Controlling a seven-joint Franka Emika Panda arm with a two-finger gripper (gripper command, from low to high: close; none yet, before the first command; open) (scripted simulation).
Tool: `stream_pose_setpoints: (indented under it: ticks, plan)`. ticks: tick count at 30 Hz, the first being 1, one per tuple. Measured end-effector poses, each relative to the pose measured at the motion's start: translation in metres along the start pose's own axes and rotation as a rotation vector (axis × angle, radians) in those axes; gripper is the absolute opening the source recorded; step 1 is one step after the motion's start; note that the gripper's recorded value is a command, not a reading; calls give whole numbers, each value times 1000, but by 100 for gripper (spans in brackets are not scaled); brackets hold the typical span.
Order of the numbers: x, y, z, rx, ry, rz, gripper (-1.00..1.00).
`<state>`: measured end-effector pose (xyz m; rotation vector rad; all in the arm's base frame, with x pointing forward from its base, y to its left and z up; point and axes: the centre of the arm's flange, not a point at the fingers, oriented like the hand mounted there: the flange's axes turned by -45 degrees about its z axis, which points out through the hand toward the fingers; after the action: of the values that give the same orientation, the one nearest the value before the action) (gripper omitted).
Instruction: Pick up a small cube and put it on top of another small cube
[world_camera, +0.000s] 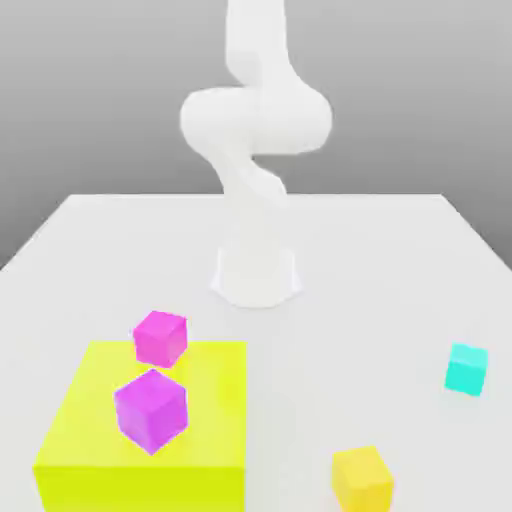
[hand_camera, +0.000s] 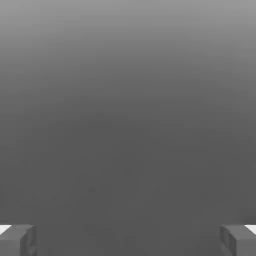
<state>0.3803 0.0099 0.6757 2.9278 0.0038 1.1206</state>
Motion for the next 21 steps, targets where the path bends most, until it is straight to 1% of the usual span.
stream_pose_setpoints:
  ticks: [5, 10, 15, 21]
  plan:
    - [-10, -22, 99, -4, -141, -43, 0]
    - [-40, -43, 190, 2, -276, -87, 0]
    - [-86, -65, 272, 18, -411, -131, 0]
    - [-162, -95, 356, 53, -571, -187, 0]
